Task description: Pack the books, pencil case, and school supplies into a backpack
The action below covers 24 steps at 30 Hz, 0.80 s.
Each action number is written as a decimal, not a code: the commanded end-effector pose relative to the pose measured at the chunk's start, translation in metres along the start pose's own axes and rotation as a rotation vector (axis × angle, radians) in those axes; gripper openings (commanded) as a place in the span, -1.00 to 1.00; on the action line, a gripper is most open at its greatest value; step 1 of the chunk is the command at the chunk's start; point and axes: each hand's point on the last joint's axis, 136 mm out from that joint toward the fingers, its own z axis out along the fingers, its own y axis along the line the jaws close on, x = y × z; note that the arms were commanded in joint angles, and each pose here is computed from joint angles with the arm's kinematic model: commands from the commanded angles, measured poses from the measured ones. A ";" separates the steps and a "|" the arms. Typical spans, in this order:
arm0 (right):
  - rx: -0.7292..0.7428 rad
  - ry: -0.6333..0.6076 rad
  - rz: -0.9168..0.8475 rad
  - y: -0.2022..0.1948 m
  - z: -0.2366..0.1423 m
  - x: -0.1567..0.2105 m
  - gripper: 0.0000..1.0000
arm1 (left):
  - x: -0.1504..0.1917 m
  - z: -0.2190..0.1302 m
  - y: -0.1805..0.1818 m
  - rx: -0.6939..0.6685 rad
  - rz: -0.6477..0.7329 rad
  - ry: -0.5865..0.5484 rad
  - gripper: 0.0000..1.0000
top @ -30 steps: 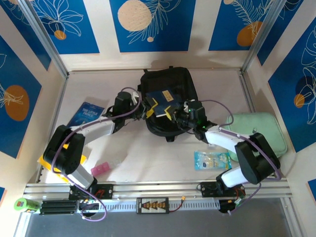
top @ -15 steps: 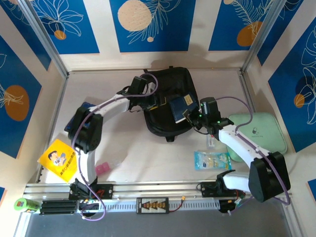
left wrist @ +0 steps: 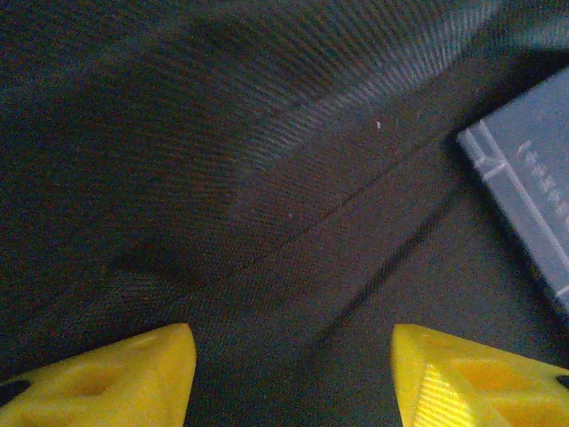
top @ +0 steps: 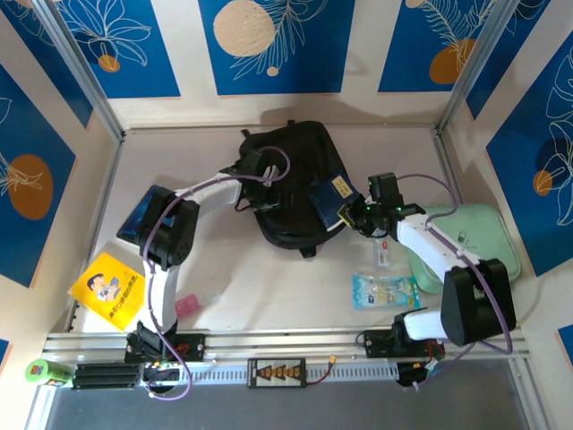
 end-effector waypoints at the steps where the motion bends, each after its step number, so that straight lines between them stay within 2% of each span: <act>1: 0.007 0.041 -0.036 0.005 0.013 -0.001 -0.96 | 0.030 -0.017 0.043 -0.116 -0.065 0.042 0.21; 4: -0.009 0.068 -0.092 0.019 0.026 -0.005 -0.97 | 0.037 -0.033 0.051 -0.120 -0.077 0.020 0.22; 7: -0.023 0.094 -0.149 0.042 0.025 -0.012 -1.00 | 0.034 -0.050 0.042 -0.099 -0.012 -0.006 0.26; 12: -0.105 0.028 -0.208 0.076 -0.006 -0.024 -1.00 | 0.025 -0.085 0.013 -0.062 0.163 -0.026 0.30; 17: -0.132 -0.034 -0.188 0.074 -0.040 -0.027 -1.00 | 0.027 -0.120 -0.020 -0.056 0.362 -0.052 0.36; 18: -0.126 -0.048 -0.176 0.069 -0.046 -0.028 -1.00 | 0.030 -0.124 -0.028 -0.055 0.410 -0.053 0.46; 20: -0.118 -0.071 -0.151 0.060 -0.056 -0.029 -1.00 | 0.038 -0.128 -0.038 -0.069 0.505 -0.051 0.94; 24: -0.092 -0.119 -0.109 0.039 -0.074 -0.033 -1.00 | 0.059 -0.122 -0.054 -0.108 0.684 -0.005 0.99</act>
